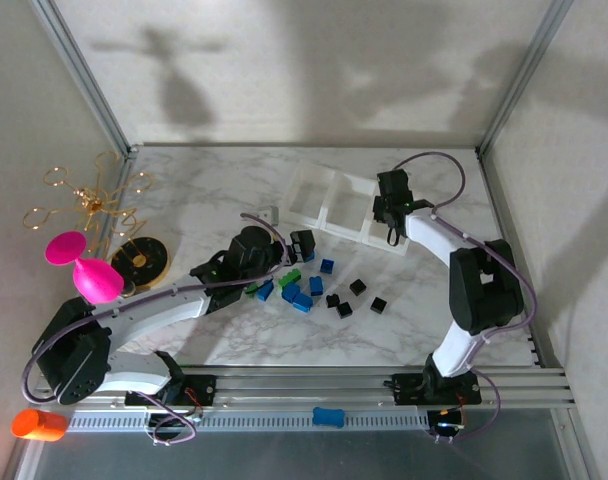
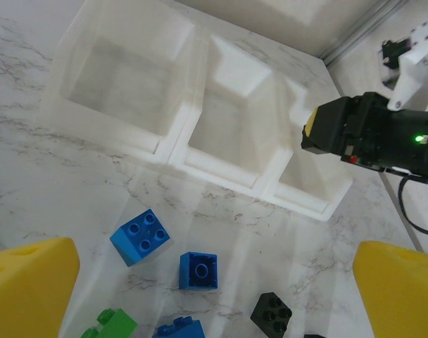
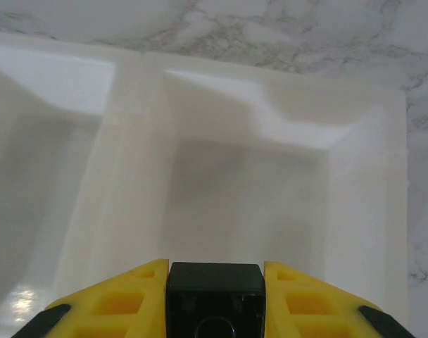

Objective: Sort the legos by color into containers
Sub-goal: Place the lego in the container, then pick up the lego from the bottom-right of the table, then place the lego in the container, then pick up the lego from the center of the table.

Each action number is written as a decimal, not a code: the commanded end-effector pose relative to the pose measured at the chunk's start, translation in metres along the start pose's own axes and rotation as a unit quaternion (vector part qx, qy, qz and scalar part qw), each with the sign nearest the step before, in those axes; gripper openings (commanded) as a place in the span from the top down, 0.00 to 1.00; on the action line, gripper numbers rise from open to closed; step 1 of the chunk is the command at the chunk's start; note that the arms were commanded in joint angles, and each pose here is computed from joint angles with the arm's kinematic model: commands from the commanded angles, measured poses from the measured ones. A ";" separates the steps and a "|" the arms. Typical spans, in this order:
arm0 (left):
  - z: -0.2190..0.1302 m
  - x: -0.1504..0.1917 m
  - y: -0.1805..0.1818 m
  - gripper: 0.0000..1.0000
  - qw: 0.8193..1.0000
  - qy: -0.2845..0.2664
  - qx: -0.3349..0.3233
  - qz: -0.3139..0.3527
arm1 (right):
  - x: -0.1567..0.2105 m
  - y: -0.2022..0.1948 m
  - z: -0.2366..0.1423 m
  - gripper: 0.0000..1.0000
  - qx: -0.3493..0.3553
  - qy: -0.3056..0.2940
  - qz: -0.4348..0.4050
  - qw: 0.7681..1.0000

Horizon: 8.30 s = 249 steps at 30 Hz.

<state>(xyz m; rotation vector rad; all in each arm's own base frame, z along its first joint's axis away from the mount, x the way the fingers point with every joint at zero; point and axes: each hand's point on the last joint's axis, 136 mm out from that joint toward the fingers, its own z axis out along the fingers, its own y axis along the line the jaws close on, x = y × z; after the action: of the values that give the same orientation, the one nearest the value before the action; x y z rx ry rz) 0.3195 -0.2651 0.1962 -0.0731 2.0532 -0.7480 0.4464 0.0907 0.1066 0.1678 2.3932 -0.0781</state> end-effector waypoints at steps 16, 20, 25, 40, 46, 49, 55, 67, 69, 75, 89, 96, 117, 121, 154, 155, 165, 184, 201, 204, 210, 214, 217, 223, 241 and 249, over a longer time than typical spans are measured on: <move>-0.001 -0.014 -0.017 0.01 1.000 -0.016 0.019 0.011 | -0.026 -0.008 -0.006 0.56 0.011 -0.032 0.006 0.999; -0.004 -0.017 -0.019 0.01 1.000 -0.018 0.021 0.013 | -0.030 -0.008 -0.017 0.53 0.003 -0.036 0.009 0.999; -0.010 -0.019 -0.021 0.00 0.999 -0.018 0.029 0.008 | -0.028 0.005 -0.043 0.49 -0.040 -0.039 0.018 0.998; -0.035 0.014 -0.007 0.00 0.999 0.017 0.033 -0.011 | 0.092 0.010 -0.105 0.36 -0.061 0.072 0.038 0.995; -0.038 0.036 -0.007 0.00 0.999 0.041 0.033 -0.012 | 0.160 0.005 -0.124 0.32 -0.039 0.125 0.070 0.989; -0.038 0.044 -0.009 0.00 0.998 0.049 0.034 -0.012 | 0.185 0.002 -0.130 0.29 -0.027 0.141 0.082 0.986; -0.035 0.055 -0.008 0.01 0.998 0.059 0.030 -0.009 | 0.219 -0.002 -0.130 0.26 -0.005 0.165 0.082 0.983; -0.036 0.056 -0.006 0.01 0.998 0.059 0.023 -0.009 | 0.231 0.000 -0.112 0.45 0.005 0.163 0.066 0.984; -0.036 0.056 -0.004 0.00 0.998 0.058 0.021 -0.009 | 0.230 0.002 -0.110 0.47 0.002 0.160 0.065 0.985; -0.036 0.055 -0.004 0.00 0.998 0.058 0.018 -0.005 | 0.234 0.004 -0.104 0.54 0.003 0.163 0.056 0.985; -0.036 0.049 -0.009 0.01 0.999 0.049 0.021 -0.005 | 0.211 0.009 -0.113 0.66 -0.014 0.134 0.044 0.990; -0.037 0.034 -0.016 0.00 0.999 0.029 0.025 0.001 | 0.146 0.010 -0.123 0.65 -0.012 0.072 0.034 0.997; -0.003 -0.009 -0.050 0.00 0.999 -0.026 0.045 0.016 | -0.023 -0.009 -0.033 0.64 0.008 -0.033 0.060 0.998; 0.007 -0.010 -0.048 0.00 0.999 -0.023 0.041 0.015 | -0.032 -0.009 -0.011 0.63 0.016 -0.031 0.054 0.998; 0.004 -0.038 -0.039 0.00 0.998 -0.044 0.045 0.008 | -0.068 0.004 -0.019 0.52 -0.042 -0.054 0.043 0.997; 0.002 -0.039 -0.039 0.00 0.998 -0.045 0.045 0.006 | -0.067 0.005 -0.024 0.51 -0.044 -0.054 0.045 0.997; -0.018 -0.026 -0.026 0.00 0.999 -0.029 0.042 -0.005 | -0.010 0.025 -0.064 0.48 -0.088 -0.013 0.029 0.996; -0.048 0.004 0.008 0.00 0.998 -0.015 0.025 -0.047 | 0.151 0.067 -0.091 0.37 -0.143 0.122 -0.064 0.980; -0.051 0.007 0.016 0.00 0.999 -0.015 0.006 -0.047 | 0.199 0.078 -0.073 0.41 -0.139 0.179 -0.128 0.965; -0.052 0.005 0.017 0.00 0.999 -0.019 0.003 -0.046 | 0.208 0.077 -0.079 0.45 -0.131 0.182 -0.136 0.965; -0.053 0.004 0.017 0.00 0.999 -0.022 0.002 -0.045 | 0.213 0.073 -0.078 0.50 -0.113 0.185 -0.141 0.966; -0.053 0.003 0.017 0.00 0.999 -0.021 0.003 -0.045 | 0.213 0.071 -0.075 0.54 -0.100 0.184 -0.147 0.967; -0.054 0.003 0.017 0.00 0.999 -0.022 0.002 -0.046 | 0.214 0.068 -0.074 0.57 -0.093 0.184 -0.152 0.967; -0.055 0.000 0.016 0.00 0.999 -0.026 0.003 -0.046 | 0.213 0.068 -0.074 0.61 -0.093 0.182 -0.153 0.967; -0.046 -0.009 -0.002 0.00 0.999 -0.023 0.021 -0.026 | 0.108 0.048 -0.082 0.63 -0.066 0.094 -0.062 0.991; -0.032 -0.015 -0.019 0.00 0.999 -0.019 0.038 -0.012 | 0.026 0.004 -0.061 0.64 -0.016 0.020 0.008 1.000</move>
<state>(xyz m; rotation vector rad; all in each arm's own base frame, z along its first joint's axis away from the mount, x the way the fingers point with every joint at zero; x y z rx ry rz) 0.2951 -0.2459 0.2097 -0.1204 2.0346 -0.7865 0.3674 0.1175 0.1189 0.1415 2.4945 0.0229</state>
